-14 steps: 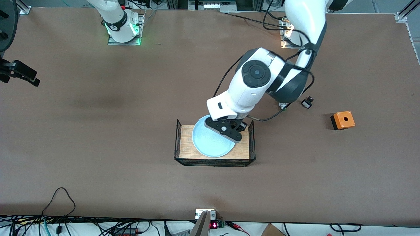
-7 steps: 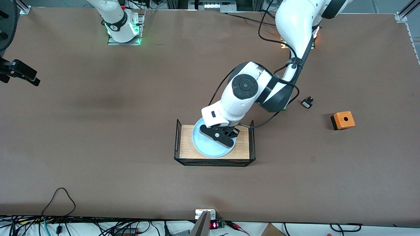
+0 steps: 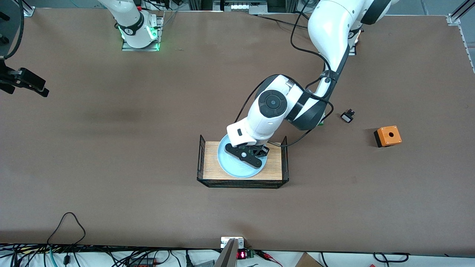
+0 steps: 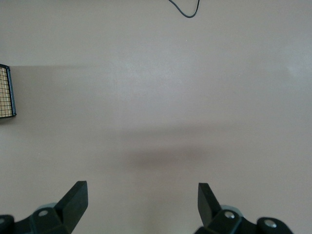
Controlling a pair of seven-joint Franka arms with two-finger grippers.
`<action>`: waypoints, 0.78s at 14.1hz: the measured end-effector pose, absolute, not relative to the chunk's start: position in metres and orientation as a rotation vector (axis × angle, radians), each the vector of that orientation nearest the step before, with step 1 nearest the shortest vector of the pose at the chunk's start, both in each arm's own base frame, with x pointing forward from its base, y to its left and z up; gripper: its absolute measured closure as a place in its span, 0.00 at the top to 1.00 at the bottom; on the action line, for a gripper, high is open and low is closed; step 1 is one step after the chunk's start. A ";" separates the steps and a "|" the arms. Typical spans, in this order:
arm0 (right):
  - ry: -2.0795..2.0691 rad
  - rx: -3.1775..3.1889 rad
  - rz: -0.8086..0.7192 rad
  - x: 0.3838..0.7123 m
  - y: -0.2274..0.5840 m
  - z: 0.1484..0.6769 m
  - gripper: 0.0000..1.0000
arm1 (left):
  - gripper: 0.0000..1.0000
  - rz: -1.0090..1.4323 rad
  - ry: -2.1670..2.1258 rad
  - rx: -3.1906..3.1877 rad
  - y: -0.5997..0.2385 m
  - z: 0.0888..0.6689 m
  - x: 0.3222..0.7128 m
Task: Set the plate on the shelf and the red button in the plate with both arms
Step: 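Carry the switch with the left gripper over the plate, then lower the switch onto the plate and open the left gripper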
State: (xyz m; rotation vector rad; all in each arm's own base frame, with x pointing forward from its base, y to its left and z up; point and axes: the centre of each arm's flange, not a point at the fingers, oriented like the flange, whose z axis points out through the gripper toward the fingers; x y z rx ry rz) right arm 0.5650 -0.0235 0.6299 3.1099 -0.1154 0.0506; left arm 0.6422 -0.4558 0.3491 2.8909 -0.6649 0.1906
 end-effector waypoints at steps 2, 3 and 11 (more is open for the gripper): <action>-0.115 3.110 0.047 0.565 -0.024 0.630 1.00 | 0.72 0.201 -0.664 2.888 -0.456 0.353 0.643; -0.115 3.110 0.046 0.565 -0.024 0.630 1.00 | 0.83 0.213 -0.663 2.886 -0.456 0.357 0.644; -0.115 3.110 0.043 0.565 -0.023 0.629 1.00 | 1.00 0.179 -0.577 2.928 -0.376 0.512 0.643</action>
